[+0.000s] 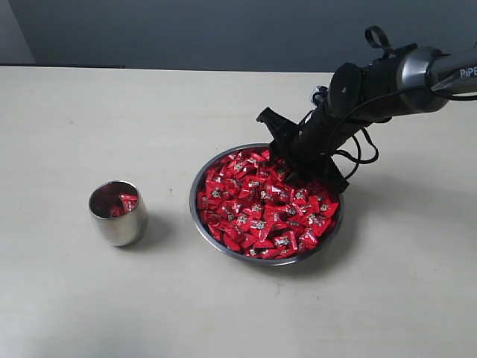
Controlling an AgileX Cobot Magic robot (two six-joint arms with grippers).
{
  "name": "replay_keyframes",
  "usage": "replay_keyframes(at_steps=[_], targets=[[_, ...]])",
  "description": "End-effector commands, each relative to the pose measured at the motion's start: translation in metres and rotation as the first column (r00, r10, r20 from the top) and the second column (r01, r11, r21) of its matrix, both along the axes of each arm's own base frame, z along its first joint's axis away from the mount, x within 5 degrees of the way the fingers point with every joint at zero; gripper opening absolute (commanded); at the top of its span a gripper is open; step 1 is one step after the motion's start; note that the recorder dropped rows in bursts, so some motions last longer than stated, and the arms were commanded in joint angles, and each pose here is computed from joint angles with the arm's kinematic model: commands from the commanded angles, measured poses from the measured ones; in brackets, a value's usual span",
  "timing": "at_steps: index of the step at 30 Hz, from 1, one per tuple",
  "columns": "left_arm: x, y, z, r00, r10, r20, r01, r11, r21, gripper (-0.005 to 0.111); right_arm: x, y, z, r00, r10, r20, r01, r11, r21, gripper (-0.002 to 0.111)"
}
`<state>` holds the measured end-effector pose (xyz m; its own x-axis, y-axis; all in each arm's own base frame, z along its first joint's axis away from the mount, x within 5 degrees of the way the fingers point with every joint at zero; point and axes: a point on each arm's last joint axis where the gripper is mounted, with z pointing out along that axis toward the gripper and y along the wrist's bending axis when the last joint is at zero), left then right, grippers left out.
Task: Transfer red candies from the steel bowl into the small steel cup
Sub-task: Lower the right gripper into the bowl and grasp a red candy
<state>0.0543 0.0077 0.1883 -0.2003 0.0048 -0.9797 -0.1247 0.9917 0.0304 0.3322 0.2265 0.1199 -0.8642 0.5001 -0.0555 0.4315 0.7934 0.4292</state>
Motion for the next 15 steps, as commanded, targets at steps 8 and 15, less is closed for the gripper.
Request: replay_keyframes(at_steps=[8, 15], targets=[[0.0, 0.0, -0.001, 1.0, 0.001, 0.003, -0.001, 1.0, -0.004, 0.0, 0.0, -0.003, -0.007, 0.999, 0.039, -0.004, -0.039, 0.999, -0.028, -0.001], [0.0, 0.0, -0.001, 1.0, 0.001, 0.003, -0.001, 1.0, -0.004, 0.0, 0.004, -0.002, 0.021, 0.995, 0.023, 0.1, -0.025, 1.0, 0.019, -0.001]])
